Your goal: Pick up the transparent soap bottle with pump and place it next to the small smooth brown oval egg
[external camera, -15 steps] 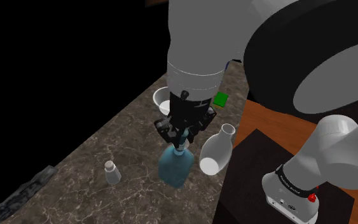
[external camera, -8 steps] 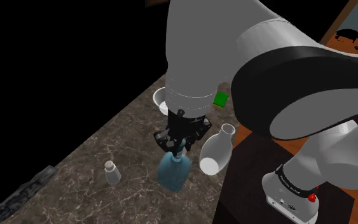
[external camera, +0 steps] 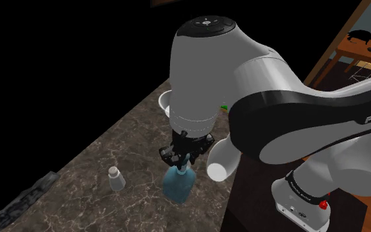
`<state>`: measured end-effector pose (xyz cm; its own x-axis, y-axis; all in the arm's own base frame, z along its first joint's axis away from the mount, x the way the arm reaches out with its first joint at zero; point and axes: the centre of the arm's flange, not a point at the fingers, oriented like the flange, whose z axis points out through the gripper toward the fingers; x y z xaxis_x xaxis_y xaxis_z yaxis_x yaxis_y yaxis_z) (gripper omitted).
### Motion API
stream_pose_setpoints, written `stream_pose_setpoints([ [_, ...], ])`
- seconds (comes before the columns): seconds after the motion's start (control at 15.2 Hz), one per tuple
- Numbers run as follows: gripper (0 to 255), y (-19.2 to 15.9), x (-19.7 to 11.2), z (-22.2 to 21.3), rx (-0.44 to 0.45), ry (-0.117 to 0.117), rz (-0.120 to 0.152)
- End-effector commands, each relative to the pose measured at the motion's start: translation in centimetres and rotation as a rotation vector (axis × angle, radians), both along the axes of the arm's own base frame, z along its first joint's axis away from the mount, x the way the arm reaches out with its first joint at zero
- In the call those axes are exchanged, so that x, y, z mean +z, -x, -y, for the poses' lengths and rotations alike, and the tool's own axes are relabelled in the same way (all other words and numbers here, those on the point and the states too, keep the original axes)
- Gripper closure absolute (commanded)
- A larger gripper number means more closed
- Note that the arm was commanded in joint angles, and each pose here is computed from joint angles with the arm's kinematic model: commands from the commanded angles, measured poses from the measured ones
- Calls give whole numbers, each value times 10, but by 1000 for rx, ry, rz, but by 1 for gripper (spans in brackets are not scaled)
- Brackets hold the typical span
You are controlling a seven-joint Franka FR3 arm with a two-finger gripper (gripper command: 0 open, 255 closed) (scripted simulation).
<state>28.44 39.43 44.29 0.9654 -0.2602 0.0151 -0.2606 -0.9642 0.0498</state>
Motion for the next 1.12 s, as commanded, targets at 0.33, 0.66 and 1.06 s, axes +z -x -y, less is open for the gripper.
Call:
stream_pose_setpoints([
  [0.33, 255, 1, -14, 1, 0, -1, 1],
  [0.66, 0, 1, -14, 1, 0, -1, 1],
  [1.06, 0, 1, 12, 0, 0, -1, 1],
])
